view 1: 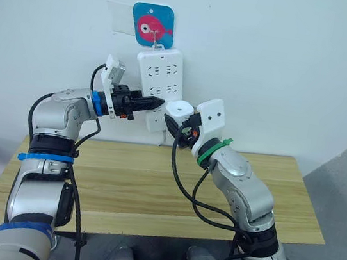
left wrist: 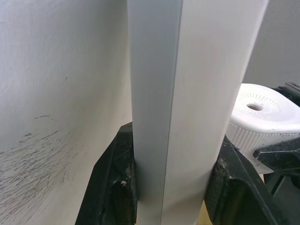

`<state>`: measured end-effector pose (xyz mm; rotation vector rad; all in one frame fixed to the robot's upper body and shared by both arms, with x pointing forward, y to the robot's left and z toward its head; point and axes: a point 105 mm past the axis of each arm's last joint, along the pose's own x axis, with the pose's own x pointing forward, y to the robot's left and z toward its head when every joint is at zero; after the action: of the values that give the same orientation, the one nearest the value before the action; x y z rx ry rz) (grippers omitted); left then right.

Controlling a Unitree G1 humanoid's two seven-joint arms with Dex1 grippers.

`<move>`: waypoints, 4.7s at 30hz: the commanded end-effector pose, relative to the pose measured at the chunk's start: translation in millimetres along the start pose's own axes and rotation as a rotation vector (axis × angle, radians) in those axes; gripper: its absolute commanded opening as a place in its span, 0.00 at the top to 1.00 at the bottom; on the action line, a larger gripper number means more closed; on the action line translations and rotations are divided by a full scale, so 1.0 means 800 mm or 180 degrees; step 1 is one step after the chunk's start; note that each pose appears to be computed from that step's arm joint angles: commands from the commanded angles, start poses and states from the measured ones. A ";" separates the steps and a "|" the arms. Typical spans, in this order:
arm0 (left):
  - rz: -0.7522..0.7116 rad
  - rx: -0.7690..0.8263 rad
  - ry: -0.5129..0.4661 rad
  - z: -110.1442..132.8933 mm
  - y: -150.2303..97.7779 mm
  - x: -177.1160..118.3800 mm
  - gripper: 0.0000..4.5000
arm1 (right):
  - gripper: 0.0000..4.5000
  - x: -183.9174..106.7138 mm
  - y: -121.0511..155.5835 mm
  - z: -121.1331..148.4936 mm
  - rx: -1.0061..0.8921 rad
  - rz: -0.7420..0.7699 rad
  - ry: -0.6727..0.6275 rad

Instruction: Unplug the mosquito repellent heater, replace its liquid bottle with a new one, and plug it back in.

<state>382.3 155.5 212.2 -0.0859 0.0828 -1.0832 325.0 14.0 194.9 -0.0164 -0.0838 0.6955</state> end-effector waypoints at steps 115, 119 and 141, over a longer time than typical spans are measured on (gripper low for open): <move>0.0149 0.0640 0.0648 -0.004 -0.092 -0.111 0.00 | 1.00 -0.019 0.019 0.006 -0.0037 0.1100 0.0200; 0.0132 0.0639 0.0654 -0.005 -0.091 -0.109 0.00 | 1.00 -0.015 0.016 0.003 -0.0114 0.1050 0.0210; 0.0163 0.0646 0.0643 -0.004 -0.088 -0.108 0.00 | 1.00 -0.013 -0.007 0.008 -0.0211 0.0558 0.0126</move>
<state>281.2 201.0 208.8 0.1793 0.1944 -1.0288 315.8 13.5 180.9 -0.1037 0.0139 0.9394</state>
